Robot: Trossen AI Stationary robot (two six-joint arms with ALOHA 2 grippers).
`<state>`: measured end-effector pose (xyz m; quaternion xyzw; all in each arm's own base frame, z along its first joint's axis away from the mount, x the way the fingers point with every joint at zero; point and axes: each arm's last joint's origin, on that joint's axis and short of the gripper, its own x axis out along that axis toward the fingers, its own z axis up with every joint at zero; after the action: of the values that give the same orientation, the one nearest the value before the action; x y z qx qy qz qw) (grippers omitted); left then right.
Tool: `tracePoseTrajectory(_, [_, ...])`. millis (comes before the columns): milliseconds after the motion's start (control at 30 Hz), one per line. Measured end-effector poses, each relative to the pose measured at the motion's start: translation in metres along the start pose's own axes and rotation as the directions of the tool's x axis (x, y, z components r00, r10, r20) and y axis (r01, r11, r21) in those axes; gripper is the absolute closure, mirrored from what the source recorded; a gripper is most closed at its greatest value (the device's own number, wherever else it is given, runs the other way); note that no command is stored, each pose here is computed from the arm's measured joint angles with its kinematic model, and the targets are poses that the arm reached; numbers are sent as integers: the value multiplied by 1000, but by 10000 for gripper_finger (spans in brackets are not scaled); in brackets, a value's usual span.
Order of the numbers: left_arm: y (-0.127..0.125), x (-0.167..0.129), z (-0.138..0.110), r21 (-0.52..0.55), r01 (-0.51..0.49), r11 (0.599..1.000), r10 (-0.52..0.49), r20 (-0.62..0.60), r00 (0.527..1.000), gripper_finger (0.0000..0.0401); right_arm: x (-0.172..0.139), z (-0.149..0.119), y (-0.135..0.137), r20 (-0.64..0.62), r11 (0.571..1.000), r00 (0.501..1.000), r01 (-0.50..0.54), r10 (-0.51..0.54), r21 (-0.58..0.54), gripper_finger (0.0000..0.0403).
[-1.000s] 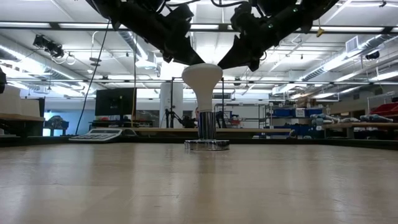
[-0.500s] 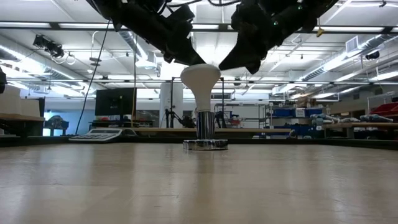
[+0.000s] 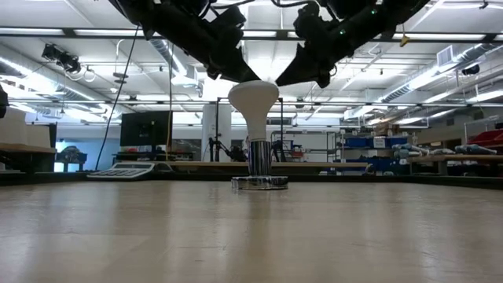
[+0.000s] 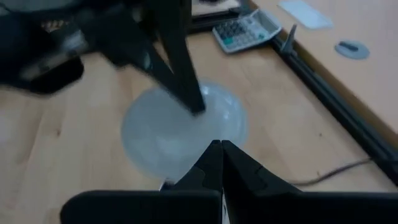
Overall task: Screw lightbulb
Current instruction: Insert the lightbulb into the lamp
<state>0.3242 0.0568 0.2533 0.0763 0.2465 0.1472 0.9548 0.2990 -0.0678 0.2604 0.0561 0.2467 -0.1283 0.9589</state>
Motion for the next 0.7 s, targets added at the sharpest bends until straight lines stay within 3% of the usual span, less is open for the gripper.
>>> tracePoseTrajectory(700, [-1,0,0,0,12,1000,-12,4,1000,401,7,-5,7,-31,997,997,-75,75,-3,394])
